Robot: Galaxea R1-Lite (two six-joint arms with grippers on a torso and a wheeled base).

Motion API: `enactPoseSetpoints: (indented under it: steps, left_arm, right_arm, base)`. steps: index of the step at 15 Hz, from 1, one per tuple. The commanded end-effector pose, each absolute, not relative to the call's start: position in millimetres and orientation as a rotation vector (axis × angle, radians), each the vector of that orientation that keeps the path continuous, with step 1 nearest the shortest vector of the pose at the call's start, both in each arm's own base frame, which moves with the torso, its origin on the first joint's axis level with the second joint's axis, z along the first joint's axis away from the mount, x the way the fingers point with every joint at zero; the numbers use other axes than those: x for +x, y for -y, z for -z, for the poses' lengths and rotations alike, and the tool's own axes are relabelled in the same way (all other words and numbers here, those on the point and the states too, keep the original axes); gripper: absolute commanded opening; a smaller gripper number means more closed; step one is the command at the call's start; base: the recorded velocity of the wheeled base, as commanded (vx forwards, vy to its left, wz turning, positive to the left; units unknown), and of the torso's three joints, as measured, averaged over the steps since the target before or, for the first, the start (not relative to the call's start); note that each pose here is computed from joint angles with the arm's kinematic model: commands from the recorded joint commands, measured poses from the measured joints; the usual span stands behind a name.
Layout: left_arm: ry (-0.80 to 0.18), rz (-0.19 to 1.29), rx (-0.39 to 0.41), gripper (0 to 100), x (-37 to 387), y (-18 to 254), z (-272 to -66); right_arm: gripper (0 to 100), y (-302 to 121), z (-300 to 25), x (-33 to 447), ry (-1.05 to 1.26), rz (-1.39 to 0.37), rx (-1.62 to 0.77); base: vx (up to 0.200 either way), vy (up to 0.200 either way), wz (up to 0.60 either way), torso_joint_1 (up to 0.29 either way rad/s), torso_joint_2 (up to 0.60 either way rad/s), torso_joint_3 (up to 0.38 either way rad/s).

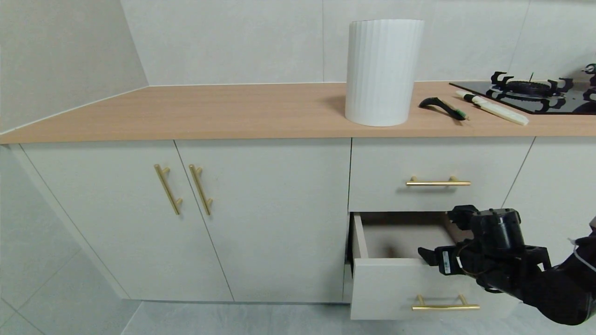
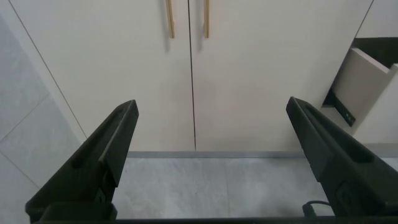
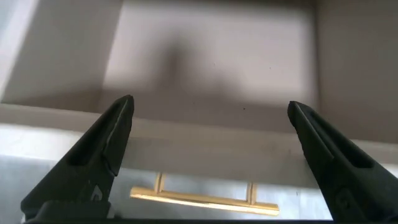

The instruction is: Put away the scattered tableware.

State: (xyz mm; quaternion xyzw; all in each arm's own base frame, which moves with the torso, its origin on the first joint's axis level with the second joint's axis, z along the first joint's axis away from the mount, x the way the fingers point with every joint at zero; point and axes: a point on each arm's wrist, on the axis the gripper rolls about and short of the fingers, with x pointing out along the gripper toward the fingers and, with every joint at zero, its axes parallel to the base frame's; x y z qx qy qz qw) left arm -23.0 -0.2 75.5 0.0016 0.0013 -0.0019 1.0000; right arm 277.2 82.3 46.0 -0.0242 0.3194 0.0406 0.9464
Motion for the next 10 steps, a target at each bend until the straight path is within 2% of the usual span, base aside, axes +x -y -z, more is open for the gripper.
enactPoseSetpoints:
  steps: [1, 10]
  left_arm:
    - [-0.003, 0.003, 0.003, 100, -22.9, 0.2, -75.4]
    - [-0.003, 0.005, 0.003, 100, -22.9, 0.2, -75.4]
  right_arm:
    - [100, -81.9, -60.4, 274.2, -0.623, -0.093, -0.041]
    - [100, -75.0, -85.7, 244.4, -0.842, -0.185, -0.111]
  base:
    - [0.0, 0.0, 0.0, 0.0, 0.0, 0.0]
    - [0.0, 0.0, 0.0, 0.0, 0.0, 0.0]
